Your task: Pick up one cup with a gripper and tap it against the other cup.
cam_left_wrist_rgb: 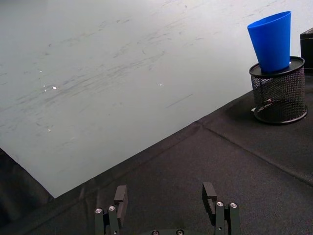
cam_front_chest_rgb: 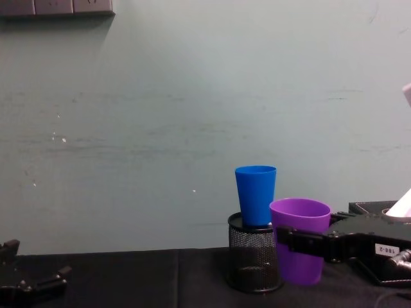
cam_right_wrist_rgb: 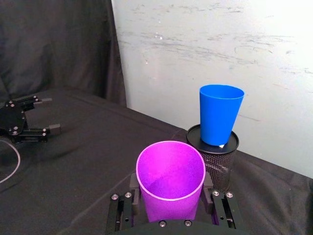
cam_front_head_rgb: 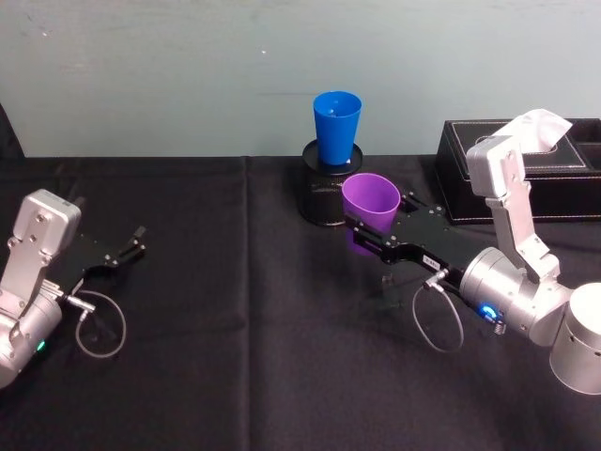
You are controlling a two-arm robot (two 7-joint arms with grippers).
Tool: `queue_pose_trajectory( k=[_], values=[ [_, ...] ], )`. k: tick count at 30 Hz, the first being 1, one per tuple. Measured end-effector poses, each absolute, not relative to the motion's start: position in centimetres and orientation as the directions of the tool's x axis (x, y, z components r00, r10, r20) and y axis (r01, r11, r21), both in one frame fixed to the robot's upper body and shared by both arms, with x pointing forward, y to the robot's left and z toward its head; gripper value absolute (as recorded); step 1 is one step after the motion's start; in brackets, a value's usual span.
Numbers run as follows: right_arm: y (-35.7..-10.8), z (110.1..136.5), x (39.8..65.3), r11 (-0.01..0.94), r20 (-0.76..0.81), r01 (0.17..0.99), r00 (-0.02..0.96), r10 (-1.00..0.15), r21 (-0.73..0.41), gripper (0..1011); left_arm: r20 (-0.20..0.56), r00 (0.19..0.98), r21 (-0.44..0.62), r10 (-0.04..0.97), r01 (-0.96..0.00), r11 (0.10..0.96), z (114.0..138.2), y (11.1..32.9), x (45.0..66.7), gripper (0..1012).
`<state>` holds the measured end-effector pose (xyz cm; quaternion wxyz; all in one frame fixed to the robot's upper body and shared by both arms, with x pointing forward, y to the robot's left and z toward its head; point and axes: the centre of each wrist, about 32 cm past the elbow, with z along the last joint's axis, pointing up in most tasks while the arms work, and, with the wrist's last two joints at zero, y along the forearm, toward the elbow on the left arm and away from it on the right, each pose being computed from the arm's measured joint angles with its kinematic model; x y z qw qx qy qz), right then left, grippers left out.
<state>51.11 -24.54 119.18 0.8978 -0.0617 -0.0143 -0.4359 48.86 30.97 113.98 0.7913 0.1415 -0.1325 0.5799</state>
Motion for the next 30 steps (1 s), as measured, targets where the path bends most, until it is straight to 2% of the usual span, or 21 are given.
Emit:
queue_pose_trajectory(
  k=[30],
  values=[
    [-24.54,119.18,51.11,0.612,0.079,0.784,0.62,-0.781,-0.098,726,0.374,0.292,0.07,0.88,-0.955,0.287,113.98,30.97,48.86,1000]
  ],
)
